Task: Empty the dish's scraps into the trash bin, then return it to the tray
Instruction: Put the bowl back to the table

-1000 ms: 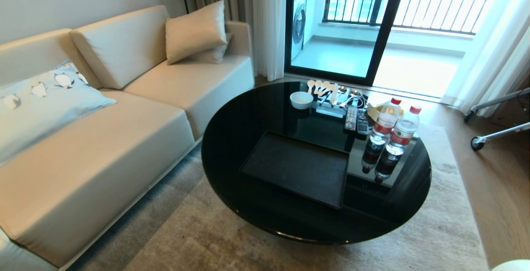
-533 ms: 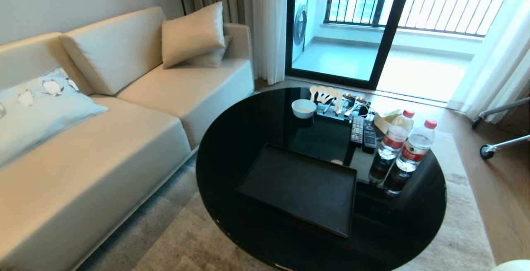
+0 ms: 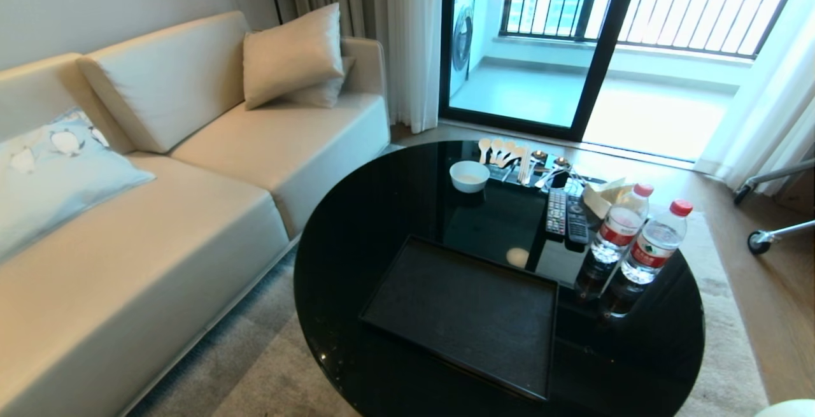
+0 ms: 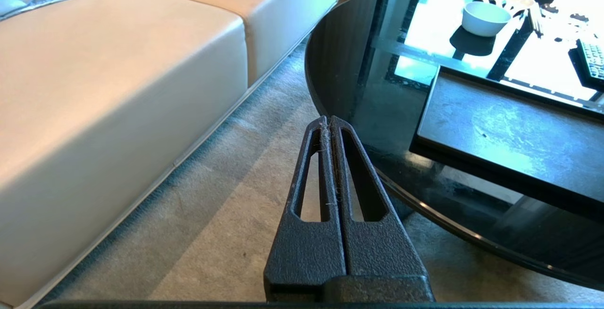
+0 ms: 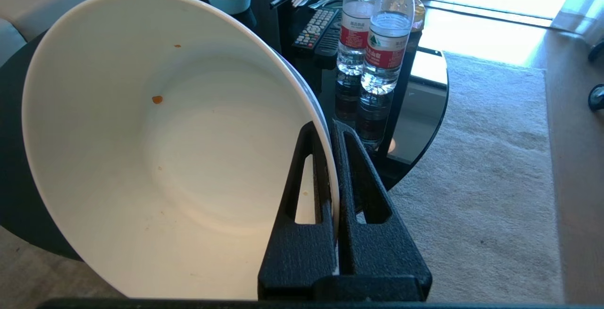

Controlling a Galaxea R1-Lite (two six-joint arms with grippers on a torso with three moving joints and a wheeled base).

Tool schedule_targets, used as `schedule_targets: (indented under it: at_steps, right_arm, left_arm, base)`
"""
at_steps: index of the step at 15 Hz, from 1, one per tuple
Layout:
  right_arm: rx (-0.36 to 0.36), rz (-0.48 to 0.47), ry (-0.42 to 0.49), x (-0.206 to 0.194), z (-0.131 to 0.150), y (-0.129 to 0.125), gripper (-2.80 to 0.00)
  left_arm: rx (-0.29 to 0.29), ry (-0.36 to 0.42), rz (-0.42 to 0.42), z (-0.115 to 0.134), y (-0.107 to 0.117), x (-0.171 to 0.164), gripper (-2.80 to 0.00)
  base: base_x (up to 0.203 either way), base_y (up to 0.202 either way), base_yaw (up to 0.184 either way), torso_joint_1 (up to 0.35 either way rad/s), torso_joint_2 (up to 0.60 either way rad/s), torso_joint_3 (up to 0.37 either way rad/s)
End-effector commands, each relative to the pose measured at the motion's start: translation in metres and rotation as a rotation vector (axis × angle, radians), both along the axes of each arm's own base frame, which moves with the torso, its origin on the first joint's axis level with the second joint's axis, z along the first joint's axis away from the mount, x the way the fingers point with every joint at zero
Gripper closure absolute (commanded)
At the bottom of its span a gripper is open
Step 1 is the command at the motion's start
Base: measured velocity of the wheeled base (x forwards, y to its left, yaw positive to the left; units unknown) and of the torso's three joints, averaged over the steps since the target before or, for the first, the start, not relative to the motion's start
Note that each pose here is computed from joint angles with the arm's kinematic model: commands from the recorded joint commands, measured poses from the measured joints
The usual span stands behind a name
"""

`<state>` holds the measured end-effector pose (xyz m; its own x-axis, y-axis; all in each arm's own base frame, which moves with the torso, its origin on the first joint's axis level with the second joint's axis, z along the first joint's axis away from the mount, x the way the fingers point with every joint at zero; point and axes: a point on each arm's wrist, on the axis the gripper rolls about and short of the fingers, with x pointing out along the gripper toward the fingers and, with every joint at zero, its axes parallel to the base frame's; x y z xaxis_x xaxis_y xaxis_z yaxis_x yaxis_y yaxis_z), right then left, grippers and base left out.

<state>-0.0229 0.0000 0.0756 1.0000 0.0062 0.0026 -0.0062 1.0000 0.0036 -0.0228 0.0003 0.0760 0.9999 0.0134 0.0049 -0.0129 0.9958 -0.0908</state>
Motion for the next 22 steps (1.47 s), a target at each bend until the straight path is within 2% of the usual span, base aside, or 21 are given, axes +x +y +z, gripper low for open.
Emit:
schedule_targets:
  at_steps: [1,10,12,15,17,22]
  right_arm:
    - [0.001,0.002,0.001,0.000,0.000,0.000,0.00]
    - [-0.002,0.003,0.001,0.000,0.000,0.000,0.00]
    - [-0.026,0.006,-0.015,-0.001,0.004,0.000,0.00]
    - [-0.048,0.112,-0.098,-0.010,0.031,0.003,0.00]
    - [-0.092,0.133,-0.070,-0.011,0.045,0.003,0.00]
    - [-0.132,0.162,0.060,0.008,0.064,0.003,0.00]
  left_arm:
    - [-0.001,-0.001,0.000,0.000,0.000,0.000,0.00]
    - [-0.001,-0.001,0.000,0.000,0.000,0.000,0.00]
    - [-0.001,-0.001,0.000,0.000,0.000,0.000,0.00]
    - [-0.001,-0.001,0.000,0.000,0.000,0.000,0.00]
    - [-0.001,-0.001,0.000,0.000,0.000,0.000,0.00]
    - [-0.001,-0.001,0.000,0.000,0.000,0.000,0.00]
  base:
    - [0.000,0.000,0.000,0.000,0.00,0.000]
    - [0.000,0.000,0.000,0.000,0.00,0.000]
    - [0.000,0.000,0.000,0.000,0.00,0.000]
    - [0.000,0.000,0.000,0.000,0.00,0.000]
    - [0.000,0.000,0.000,0.000,0.00,0.000]
    - [0.000,0.000,0.000,0.000,0.00,0.000]
